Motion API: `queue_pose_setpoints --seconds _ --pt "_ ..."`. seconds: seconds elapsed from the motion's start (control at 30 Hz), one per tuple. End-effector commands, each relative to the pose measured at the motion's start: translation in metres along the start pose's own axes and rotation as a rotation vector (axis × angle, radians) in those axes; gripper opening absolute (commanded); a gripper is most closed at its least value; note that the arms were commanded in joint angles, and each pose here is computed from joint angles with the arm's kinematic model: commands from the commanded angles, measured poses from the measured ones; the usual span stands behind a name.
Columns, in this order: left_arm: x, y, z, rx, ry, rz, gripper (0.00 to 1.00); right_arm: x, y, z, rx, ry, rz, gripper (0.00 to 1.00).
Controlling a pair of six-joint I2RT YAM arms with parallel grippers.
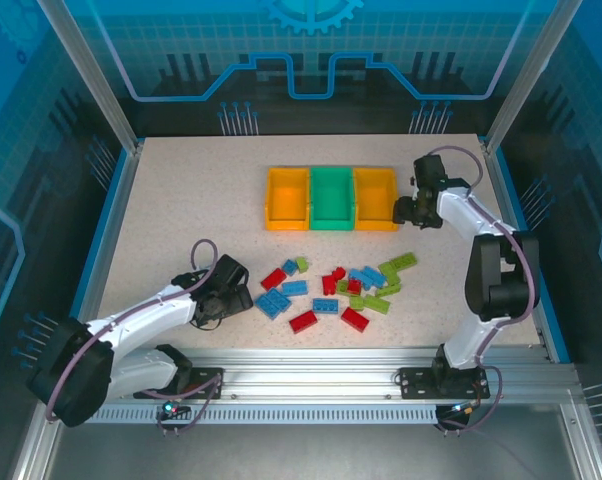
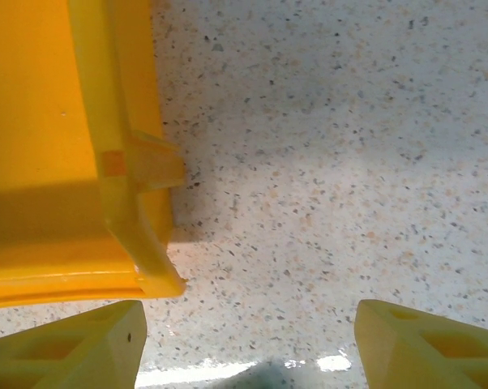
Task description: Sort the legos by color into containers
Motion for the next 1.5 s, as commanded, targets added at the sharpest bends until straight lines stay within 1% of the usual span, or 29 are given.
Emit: queue_pose_setpoints --seconds 0.0,0.13,0.27,0.37,0.5,0.67,0.73,0.97,1.1,1.3,1.47 --pt "0.004 0.001 0.001 -0.005 0.016 0.063 0.85 0.008 -0.014 -0.007 0.027 0.015 0.018 0.70" --pt "0.002 -0.003 0.006 -0.003 0.009 0.090 0.82 0.015 -0.022 -0.008 0.038 0.023 0.024 0.71" --pt "0.000 -0.006 0.011 -0.020 0.027 0.106 0.72 0.021 -0.028 -0.011 0.045 0.025 0.033 0.71" --pt "-0.001 -0.009 0.013 -0.025 0.033 0.103 0.67 0.025 -0.031 -0.013 0.049 0.029 0.037 0.72" --pt "-0.003 -0.010 0.012 -0.030 0.031 0.092 0.56 0.031 -0.035 -0.017 0.054 0.035 0.045 0.72" --pt "-0.006 -0.010 0.006 -0.018 0.004 0.081 0.45 0.037 -0.038 -0.021 0.046 0.029 0.059 0.72" --pt "-0.009 -0.010 0.002 -0.010 -0.013 0.074 0.43 0.040 -0.038 -0.022 0.043 0.031 0.064 0.72" --pt "-0.021 -0.013 -0.017 0.014 -0.076 0.058 0.41 0.049 -0.030 -0.031 -0.003 0.032 0.080 0.72" --pt "-0.036 -0.023 -0.032 0.044 -0.120 0.071 0.41 0.055 -0.026 -0.038 -0.013 0.027 0.073 0.72" --pt "-0.082 -0.067 -0.063 0.118 -0.210 0.149 0.42 0.070 -0.007 -0.044 -0.061 0.033 0.027 0.72" --pt "-0.126 -0.124 -0.081 0.211 -0.254 0.230 0.42 0.088 0.015 -0.049 -0.100 0.047 -0.021 0.72"
Point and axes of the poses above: each hand's point on the last joint's axis, 136 mm out from that joint toward the fingers, its own z axis out along the fingers, its own y axis along the line the jaws close on, x = y × z, the point moved 3 cm from there along -z, back along the fingers, and after that the axes turned 4 degrees about z, right-handed, at the moved point
